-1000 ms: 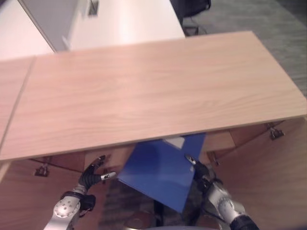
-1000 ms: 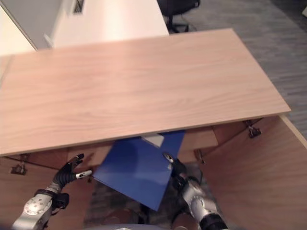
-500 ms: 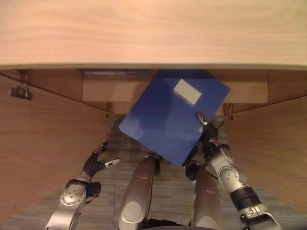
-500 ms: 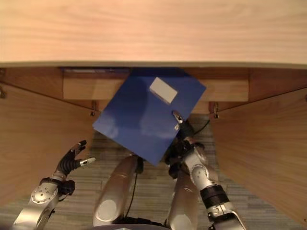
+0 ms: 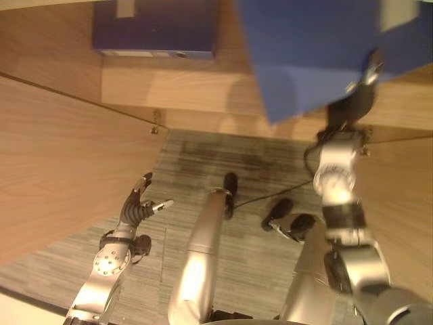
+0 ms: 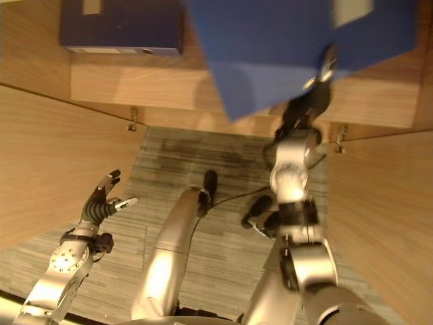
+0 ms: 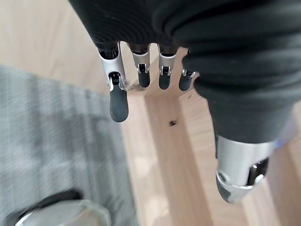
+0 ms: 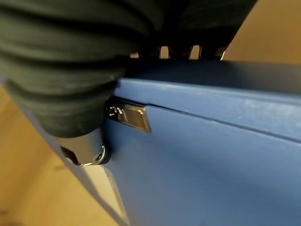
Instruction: Put the empty folder in the office cabinet
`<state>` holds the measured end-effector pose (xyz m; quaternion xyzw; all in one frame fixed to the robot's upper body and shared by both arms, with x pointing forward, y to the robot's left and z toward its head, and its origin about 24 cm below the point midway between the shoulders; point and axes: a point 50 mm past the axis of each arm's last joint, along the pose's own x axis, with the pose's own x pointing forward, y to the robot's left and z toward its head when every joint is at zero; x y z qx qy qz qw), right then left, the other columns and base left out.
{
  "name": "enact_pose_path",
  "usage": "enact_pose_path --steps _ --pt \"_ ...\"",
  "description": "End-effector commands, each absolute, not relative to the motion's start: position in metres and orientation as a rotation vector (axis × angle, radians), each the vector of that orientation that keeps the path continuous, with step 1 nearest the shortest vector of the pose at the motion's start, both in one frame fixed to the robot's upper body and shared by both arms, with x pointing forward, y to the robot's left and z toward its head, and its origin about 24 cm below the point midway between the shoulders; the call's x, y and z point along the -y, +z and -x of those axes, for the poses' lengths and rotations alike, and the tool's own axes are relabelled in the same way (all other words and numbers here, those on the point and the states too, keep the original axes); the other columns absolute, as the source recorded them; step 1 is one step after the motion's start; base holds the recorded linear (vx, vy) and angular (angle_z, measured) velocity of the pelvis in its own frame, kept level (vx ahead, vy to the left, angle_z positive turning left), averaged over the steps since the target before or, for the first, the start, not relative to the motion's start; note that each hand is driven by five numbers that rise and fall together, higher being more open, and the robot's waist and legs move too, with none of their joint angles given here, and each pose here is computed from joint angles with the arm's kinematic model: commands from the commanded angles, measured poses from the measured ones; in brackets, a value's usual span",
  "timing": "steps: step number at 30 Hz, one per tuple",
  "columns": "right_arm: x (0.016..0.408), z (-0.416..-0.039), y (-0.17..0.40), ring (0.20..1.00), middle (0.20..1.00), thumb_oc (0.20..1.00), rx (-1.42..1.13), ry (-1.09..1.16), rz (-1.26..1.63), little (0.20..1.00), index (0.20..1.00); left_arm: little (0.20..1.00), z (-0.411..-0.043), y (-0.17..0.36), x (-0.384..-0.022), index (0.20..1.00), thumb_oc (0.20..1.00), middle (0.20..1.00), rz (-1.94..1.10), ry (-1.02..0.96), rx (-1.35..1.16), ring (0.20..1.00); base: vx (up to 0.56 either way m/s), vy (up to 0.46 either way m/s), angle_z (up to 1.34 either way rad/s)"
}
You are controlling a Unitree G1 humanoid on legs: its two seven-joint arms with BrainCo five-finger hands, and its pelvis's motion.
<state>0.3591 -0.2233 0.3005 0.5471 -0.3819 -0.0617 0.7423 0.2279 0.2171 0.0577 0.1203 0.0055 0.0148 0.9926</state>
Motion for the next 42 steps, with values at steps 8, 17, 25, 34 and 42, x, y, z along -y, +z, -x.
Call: enact_pose_path --steps 8,17,25,34,42 --pt "0.281 -0.354 0.29 0.2 0.2 0.2 0.84 -0.571 -1.366 0.2 0.2 1.0 -0.217 0.045 -0.234 1.0 1.0 1.0 -0.34 0.05 -0.11 1.0 0.04 -0.043 0.04" --pt "0.31 -0.369 0.311 0.2 0.2 0.2 0.642 -0.733 -1.258 0.2 0.2 1.0 -0.215 0.046 -0.236 1.0 1.0 1.0 -0.31 0.039 -0.121 1.0 0.0 -0.003 0.02" --pt "0.318 -0.382 0.288 0.2 0.2 0.2 0.387 -0.82 -1.234 0.2 0.2 1.0 -0.221 0.053 -0.229 1.0 1.0 1.0 -0.327 0.0 -0.1 1.0 0.0 0.0 0.0" --pt "0.319 -0.384 0.277 0.2 0.2 0.2 0.337 -0.838 -1.237 0.2 0.2 1.0 -0.224 0.055 -0.227 1.0 1.0 1.0 -0.327 0.002 -0.086 1.0 0.0 0.0 0.0" --pt "0.303 -0.393 0.256 0.2 0.2 0.2 0.23 -0.834 -1.235 0.2 0.2 1.0 -0.233 0.064 -0.221 1.0 1.0 1.0 -0.318 -0.014 -0.042 1.0 0.0 0.0 0.0"
